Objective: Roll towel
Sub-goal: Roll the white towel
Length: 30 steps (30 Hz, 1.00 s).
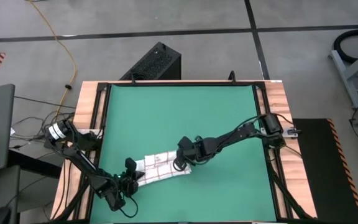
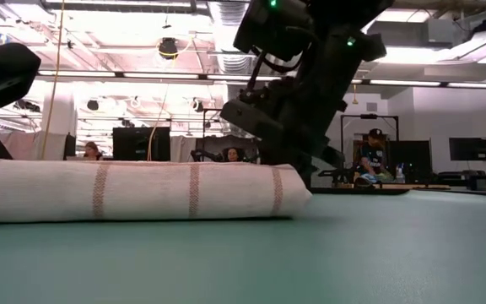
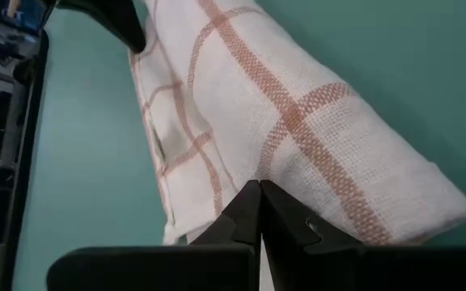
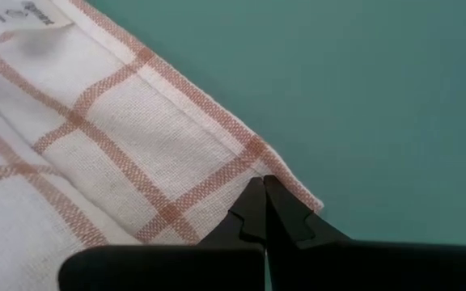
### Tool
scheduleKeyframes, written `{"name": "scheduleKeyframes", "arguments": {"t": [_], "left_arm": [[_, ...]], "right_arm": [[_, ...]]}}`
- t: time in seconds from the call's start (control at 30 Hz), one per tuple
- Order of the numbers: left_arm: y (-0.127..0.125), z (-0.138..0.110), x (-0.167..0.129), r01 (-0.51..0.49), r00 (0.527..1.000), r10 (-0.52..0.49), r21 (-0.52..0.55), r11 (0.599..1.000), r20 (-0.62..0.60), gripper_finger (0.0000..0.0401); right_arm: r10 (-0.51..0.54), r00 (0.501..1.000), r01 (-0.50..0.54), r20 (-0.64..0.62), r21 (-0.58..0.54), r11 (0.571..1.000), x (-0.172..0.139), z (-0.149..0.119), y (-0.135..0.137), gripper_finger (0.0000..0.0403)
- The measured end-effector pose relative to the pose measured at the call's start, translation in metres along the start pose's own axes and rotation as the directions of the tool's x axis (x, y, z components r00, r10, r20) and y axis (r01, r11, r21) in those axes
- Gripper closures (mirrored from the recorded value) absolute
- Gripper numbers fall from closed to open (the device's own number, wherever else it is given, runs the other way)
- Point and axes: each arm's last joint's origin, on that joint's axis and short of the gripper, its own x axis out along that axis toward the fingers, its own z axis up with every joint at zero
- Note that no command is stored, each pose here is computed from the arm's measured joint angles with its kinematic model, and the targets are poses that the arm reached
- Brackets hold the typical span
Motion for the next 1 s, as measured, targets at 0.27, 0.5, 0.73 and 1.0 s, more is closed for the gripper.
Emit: {"name": "scheduleKeyframes", "arguments": {"t": [0.27,0.5,0.73,1.0], "left_arm": [[0.006,0.001,0.006,-0.010,1.000,0.012,0.085,0.996,-0.021,0.0401],[0.014,0.002,0.017,-0.001,0.998,0.011,0.137,0.991,-0.067,0.0401],[0.020,0.003,0.024,0.022,0.995,-0.004,0.189,0.982,-0.098,0.0401],[0.025,0.003,0.030,0.030,0.992,-0.006,0.194,0.981,-0.123,0.0401]], "right_arm": [[-0.016,1.000,0.016,-0.001,0.138,0.990,-0.008,-0.024,0.014,0.0390],[-0.125,0.984,0.108,0.130,0.132,0.985,-0.030,-0.045,0.019,0.0388],[-0.170,0.936,0.165,0.308,0.041,0.985,-0.106,-0.044,0.009,0.0346],[0.004,0.897,0.128,0.442,-0.268,0.955,-0.167,-0.058,0.016,0.0307]]}}
